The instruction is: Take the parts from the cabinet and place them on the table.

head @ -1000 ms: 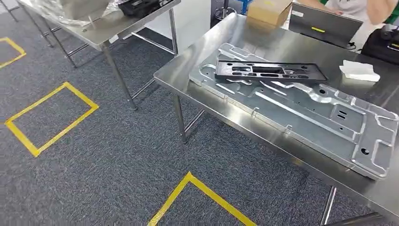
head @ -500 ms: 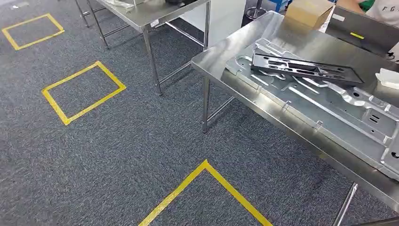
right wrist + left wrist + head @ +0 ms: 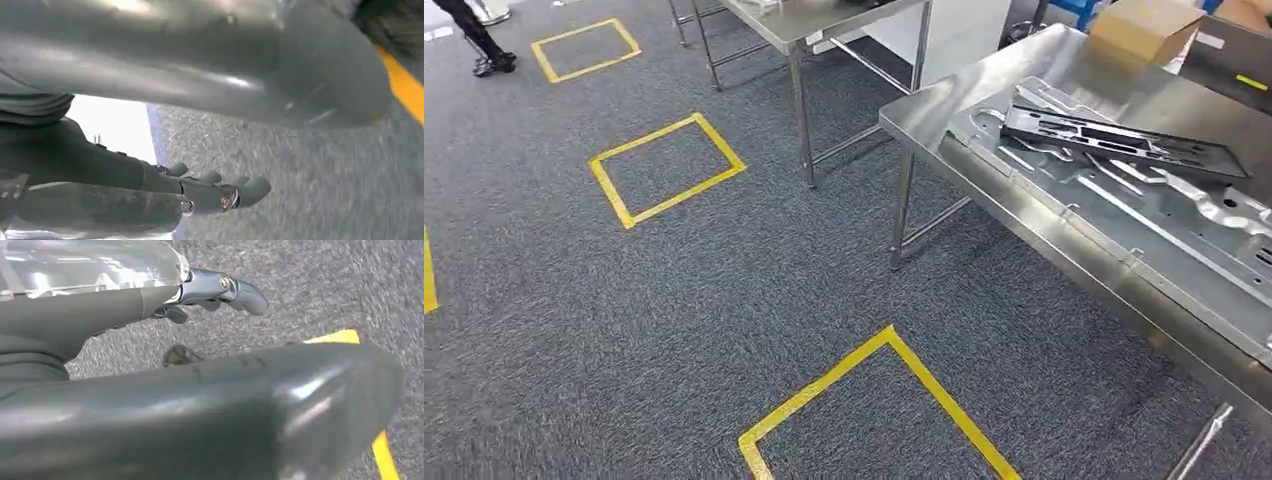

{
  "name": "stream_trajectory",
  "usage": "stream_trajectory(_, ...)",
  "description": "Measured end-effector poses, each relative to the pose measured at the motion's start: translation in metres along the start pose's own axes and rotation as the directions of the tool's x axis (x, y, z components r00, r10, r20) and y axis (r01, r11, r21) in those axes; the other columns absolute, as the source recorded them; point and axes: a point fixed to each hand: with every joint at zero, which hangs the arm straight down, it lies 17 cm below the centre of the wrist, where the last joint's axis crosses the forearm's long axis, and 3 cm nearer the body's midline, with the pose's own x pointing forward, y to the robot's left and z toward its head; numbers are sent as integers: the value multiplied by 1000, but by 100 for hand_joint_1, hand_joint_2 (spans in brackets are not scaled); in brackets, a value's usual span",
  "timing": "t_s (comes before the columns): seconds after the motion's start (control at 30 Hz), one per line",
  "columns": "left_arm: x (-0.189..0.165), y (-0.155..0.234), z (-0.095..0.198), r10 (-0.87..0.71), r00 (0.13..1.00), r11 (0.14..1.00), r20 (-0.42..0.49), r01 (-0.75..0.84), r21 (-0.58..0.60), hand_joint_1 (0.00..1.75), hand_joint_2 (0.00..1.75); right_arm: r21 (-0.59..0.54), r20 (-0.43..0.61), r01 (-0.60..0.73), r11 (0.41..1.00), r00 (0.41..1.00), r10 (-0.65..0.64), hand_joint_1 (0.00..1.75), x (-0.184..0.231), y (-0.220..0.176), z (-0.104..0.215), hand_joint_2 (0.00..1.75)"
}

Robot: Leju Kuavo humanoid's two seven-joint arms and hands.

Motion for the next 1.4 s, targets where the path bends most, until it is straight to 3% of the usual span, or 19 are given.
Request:
stream_trajectory(0.27,1,0,-1,-27,1000,1000,-2,27,-3,0,0,61,31,-65,996,998,63,0,16,33,6,0)
stream_trajectory(0.6,2,2,-2,-85,996,996,11,85,0,0,0,66,12,-239,969,971,239,0,9,67,14,0)
stream_trajectory(0.97,6,5,-3,-133,991,991,30,133,11,0,0,27,7,-203,979,979,202,0,17,74,17,0)
stream_trajectory(1.2,1,2,-4,-217,976,976,2,217,-26,0,0,32,-45,-88,996,995,90,0,12,76,18,0)
stream_trajectory(1.4,9,-5,-4,-273,960,957,63,278,-86,0,0,38,-95,-2,999,995,6,0,4,82,20,0)
